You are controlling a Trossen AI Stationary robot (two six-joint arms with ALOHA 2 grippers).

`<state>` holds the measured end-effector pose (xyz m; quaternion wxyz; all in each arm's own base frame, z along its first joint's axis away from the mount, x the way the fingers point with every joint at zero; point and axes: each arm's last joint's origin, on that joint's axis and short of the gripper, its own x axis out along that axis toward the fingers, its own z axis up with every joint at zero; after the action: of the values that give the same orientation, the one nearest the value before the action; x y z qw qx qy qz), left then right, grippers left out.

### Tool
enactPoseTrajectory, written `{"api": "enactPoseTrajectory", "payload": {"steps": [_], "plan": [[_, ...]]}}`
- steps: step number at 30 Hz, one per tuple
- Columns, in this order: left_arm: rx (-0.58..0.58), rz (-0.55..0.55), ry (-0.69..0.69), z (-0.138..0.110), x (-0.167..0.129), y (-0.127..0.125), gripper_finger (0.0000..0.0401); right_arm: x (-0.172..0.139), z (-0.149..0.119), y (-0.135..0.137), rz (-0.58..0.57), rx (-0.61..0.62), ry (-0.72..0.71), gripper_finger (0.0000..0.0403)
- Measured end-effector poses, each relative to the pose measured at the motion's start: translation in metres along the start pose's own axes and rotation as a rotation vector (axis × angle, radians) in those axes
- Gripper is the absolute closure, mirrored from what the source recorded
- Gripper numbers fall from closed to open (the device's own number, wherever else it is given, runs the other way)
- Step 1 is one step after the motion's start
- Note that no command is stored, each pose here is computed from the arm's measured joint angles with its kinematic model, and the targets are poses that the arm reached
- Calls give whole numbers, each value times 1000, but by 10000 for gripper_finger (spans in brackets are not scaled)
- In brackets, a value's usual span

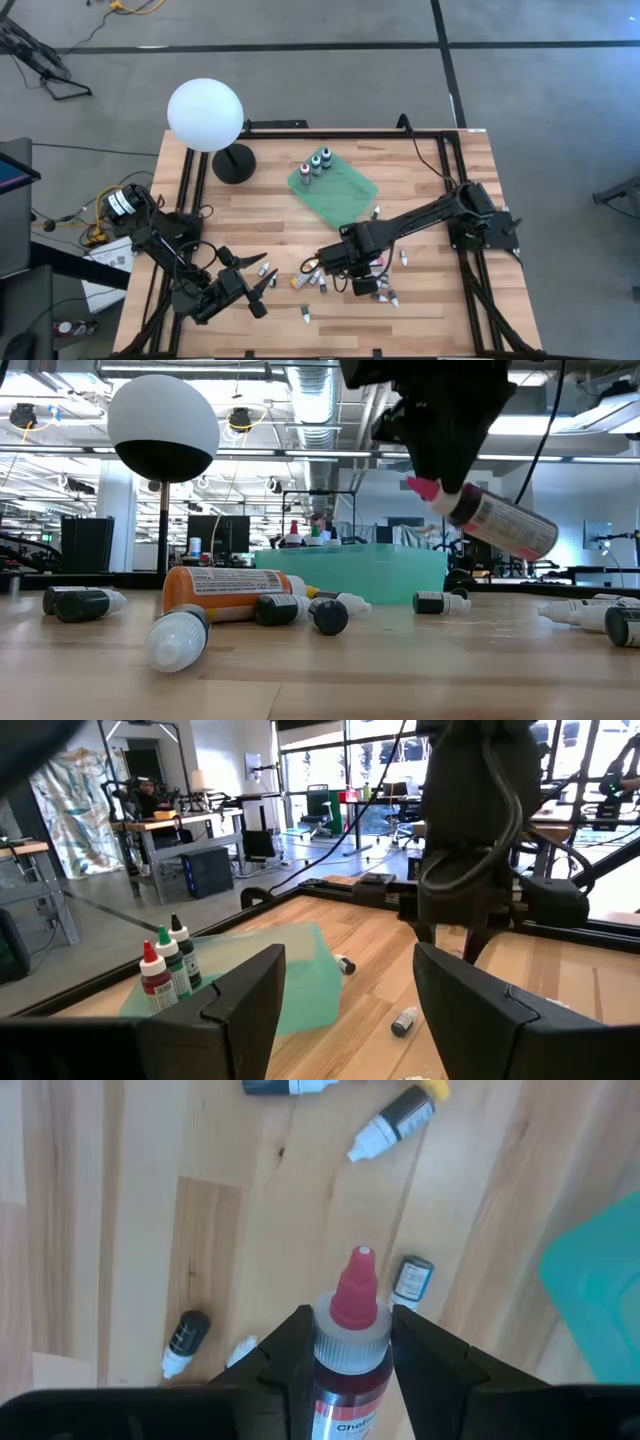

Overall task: Pick & Place food coloring
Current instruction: Put the large pink food coloring bottle into the green bin

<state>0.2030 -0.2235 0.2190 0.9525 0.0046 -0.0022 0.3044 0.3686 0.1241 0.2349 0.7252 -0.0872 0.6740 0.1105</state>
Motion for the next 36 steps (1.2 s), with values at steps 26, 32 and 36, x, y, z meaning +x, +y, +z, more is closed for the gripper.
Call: {"api": "enactPoseTrajectory", "payload": {"steps": [26,32,36], "plan": [[-7,-7,-2,0,0,0,185,-118,-50,-8,-315,72,-297,291],[-8,-7,-2,0,0,0,185,-120,-53,-14,-378,82,-280,313],[-9,-7,-2,0,0,0,185,-121,-53,-24,-410,105,-274,335]]}}
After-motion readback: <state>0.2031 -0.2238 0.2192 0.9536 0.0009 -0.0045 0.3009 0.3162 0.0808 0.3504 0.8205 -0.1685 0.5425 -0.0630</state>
